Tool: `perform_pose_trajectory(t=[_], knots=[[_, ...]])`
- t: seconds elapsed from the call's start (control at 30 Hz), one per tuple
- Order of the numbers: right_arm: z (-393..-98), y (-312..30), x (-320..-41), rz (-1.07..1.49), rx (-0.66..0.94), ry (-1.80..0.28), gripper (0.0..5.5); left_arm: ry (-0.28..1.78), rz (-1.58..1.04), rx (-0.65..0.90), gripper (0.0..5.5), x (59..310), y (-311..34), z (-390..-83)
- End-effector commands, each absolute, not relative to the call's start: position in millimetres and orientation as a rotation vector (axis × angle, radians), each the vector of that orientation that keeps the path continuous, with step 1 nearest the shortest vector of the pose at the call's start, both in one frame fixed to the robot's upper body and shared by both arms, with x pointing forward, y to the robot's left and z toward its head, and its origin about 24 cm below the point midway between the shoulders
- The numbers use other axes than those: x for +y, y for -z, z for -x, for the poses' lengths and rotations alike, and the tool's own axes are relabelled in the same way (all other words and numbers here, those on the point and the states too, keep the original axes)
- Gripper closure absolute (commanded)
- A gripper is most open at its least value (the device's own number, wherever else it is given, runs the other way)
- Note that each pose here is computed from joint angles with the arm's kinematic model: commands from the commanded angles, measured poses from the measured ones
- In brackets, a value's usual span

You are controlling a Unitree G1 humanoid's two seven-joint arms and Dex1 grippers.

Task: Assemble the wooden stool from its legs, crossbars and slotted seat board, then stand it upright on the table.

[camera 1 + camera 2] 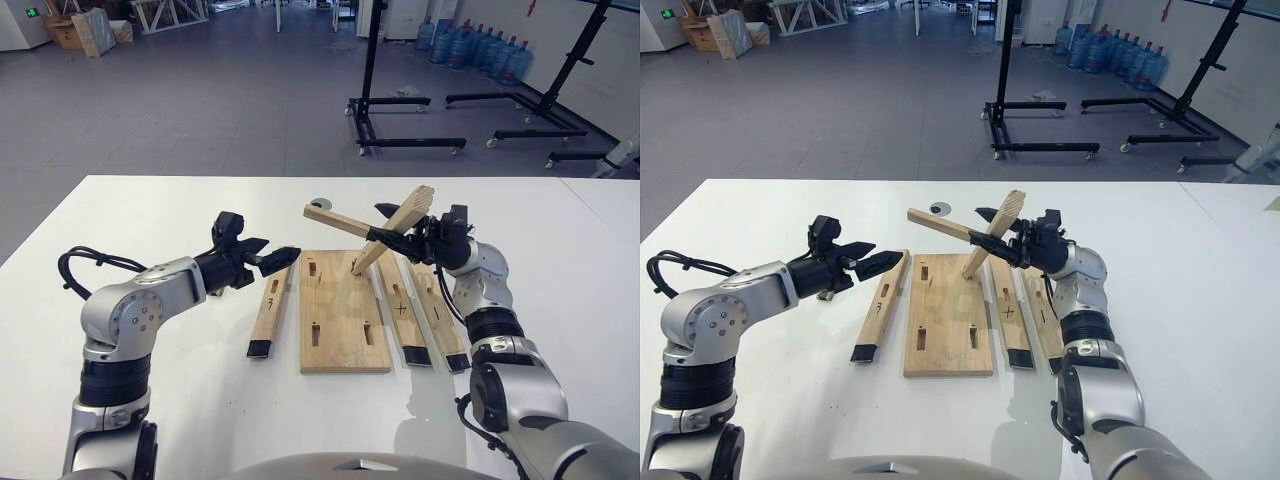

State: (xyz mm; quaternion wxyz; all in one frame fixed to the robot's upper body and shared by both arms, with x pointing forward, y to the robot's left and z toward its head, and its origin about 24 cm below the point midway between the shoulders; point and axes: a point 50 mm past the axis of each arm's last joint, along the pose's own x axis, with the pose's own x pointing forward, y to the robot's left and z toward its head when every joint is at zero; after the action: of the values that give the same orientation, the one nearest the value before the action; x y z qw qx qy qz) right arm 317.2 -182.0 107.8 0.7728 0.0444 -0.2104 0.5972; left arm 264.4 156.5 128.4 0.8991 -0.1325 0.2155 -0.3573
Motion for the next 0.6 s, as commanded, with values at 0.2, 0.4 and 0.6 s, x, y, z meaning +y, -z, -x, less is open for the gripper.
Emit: perform_pose_trajectory(t=[0.2, 0.4, 0.6], knots=[[-313.4, -100.9, -170.2, -0.134, -0.377, -1.378, 3.41, 0.687, 0.306, 0.411, 0.71, 151.9, -123.3, -256.4], [-320.6, -116.3, -167.3, -0.153, -0.409, -1.380, 3.41, 0.648, 0.340, 0.395, 0.71, 150.0, -118.6, -250.5], [-338.9, -157.6, -190.7, -0.136, -0.497, -1.316, 3.41, 0.629, 0.354, 0.386, 0.71, 150.0, -115.7, -247.4]])
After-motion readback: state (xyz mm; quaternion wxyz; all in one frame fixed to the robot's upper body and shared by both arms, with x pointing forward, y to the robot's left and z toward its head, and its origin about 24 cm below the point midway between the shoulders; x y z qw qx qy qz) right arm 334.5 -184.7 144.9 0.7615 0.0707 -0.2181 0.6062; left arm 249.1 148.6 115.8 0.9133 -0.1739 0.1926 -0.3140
